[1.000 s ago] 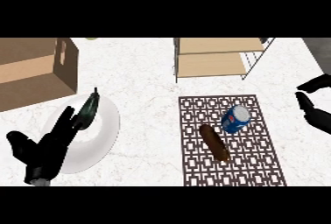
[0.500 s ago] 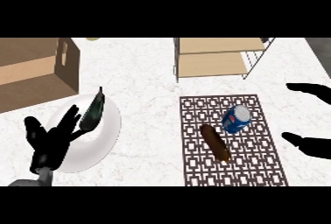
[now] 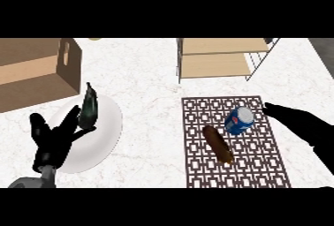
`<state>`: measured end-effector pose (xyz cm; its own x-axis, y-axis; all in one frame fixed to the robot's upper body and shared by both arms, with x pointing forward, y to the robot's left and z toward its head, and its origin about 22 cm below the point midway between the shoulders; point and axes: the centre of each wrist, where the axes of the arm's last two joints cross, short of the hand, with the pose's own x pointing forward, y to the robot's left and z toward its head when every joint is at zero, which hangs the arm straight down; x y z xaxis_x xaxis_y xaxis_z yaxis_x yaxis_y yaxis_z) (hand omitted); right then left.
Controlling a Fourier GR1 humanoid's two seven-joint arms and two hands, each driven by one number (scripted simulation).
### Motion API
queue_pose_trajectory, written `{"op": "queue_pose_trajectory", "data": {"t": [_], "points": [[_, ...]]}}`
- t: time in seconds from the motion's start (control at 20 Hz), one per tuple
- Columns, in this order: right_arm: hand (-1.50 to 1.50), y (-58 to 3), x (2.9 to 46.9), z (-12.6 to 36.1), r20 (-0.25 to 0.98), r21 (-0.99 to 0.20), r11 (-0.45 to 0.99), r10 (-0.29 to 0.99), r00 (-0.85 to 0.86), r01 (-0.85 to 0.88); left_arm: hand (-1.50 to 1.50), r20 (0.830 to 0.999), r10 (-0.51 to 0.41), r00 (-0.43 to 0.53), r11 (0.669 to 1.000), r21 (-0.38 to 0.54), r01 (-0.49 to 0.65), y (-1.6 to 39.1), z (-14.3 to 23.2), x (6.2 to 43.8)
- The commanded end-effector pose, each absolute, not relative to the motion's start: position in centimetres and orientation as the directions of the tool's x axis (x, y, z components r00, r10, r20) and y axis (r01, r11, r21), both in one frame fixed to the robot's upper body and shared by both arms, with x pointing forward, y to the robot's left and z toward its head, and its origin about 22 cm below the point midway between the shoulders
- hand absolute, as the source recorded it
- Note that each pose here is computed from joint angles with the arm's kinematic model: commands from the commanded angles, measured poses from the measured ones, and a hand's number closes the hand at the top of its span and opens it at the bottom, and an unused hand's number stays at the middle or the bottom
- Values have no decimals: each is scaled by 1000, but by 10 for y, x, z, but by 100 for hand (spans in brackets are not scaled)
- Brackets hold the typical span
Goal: Pick the sweet potato from the placemat and place it in the tiered shelf
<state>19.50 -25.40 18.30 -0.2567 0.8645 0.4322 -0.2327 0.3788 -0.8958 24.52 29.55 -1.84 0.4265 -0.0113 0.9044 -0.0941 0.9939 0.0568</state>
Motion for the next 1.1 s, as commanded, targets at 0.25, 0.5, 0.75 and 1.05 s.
{"op": "queue_pose_trajectory", "data": {"t": [0.25, 0.5, 0.75, 1.05], "points": [[-150, -165, 181, 165, 257, -956, 234, 959, -122, -175, 0, 896, -12, 444, 996, 50, -72, 294, -20, 265], [-150, -122, 189, 150, 172, -978, 165, 984, -48, -124, 0, 900, -7, 436, 997, 41, -69, 279, -27, 245], [-150, -96, 214, 132, 121, -971, 124, 992, 30, -206, 0, 894, -7, 447, 996, 44, -72, 298, -26, 256], [-150, -79, 217, 99, 26, -969, 37, 999, 48, -244, 0, 898, -6, 440, 997, 38, -64, 289, -41, 236]]}}
